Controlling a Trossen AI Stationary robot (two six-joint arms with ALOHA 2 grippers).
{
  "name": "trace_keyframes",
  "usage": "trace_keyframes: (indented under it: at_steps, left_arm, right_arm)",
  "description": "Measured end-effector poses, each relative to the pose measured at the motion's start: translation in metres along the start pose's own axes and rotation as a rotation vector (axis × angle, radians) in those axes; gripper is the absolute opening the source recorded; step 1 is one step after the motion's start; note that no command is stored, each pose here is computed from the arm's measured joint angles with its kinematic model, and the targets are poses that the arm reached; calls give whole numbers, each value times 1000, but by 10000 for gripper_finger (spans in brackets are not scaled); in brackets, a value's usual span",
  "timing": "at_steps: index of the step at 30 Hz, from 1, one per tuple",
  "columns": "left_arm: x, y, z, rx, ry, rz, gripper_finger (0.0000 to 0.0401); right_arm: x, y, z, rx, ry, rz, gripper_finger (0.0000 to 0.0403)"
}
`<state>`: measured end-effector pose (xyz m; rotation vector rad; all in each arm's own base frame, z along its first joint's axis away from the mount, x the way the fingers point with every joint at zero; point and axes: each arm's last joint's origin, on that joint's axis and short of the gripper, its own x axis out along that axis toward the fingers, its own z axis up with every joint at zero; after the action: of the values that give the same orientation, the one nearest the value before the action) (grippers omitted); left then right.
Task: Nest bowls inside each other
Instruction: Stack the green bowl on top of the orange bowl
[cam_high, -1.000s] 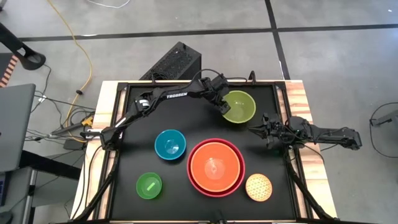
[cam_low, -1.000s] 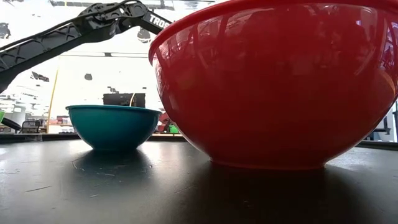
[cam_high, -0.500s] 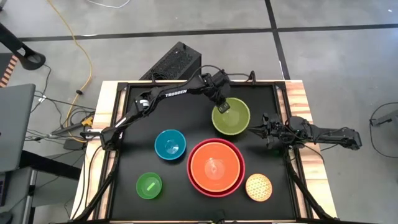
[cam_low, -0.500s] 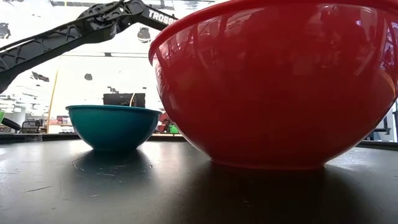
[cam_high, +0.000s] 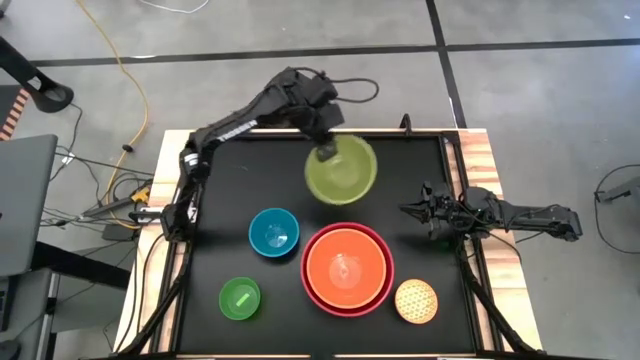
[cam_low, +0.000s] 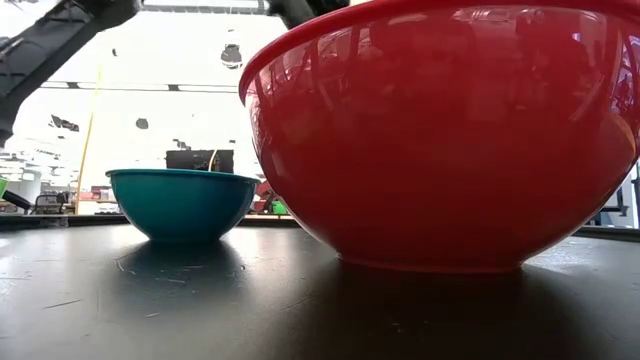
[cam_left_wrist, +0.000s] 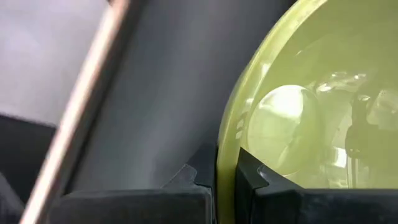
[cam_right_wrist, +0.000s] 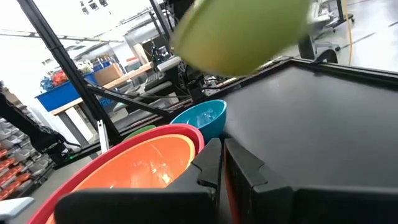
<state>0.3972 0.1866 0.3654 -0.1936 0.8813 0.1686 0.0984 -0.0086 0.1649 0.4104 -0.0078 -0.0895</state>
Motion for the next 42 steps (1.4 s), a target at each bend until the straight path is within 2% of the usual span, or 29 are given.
trace_keyframes:
  at_steps: [3, 6, 11, 13, 16, 21, 24, 27, 32, 36, 42]
  left_arm:
    - [-20, -21, -13, 33, 120, -68, 2]
    - [-37, -49, -18, 75, 158, -107, 1]
    - [-70, -113, -18, 182, 73, -186, 1]
    - [-73, -145, -20, 233, 25, -205, 1]
    - [-59, -189, -32, 301, -3, -184, 1]
    - [-5, -241, -62, 333, -75, -170, 1]
    - [21, -245, -75, 283, -85, -205, 1]
    - [35, -235, -73, 172, -138, -218, 1]
    - [52, -217, -70, 32, -183, -150, 0]
    - [71, -214, -82, 3, -122, -133, 0]
    - [77, -215, -89, -8, -75, -106, 0]
  right_arm:
    - [0, 0, 0, 0, 0, 0, 38]
    - [0, 0, 0, 0, 0, 0, 38]
    - [0, 0, 0, 0, -1, 0, 38]
    - [0, 0, 0, 0, 0, 0, 38]
    - [0, 0, 0, 0, 0, 0, 38]
    - [0, 0, 0, 0, 0, 0, 38]
    - [0, 0, 0, 0, 0, 0, 38]
    - [0, 0, 0, 0, 0, 1, 38]
    - [0, 0, 0, 0, 0, 0, 38]
    - [0, 0, 0, 0, -2, 2, 38]
    - [0, 0, 0, 0, 0, 0, 38]
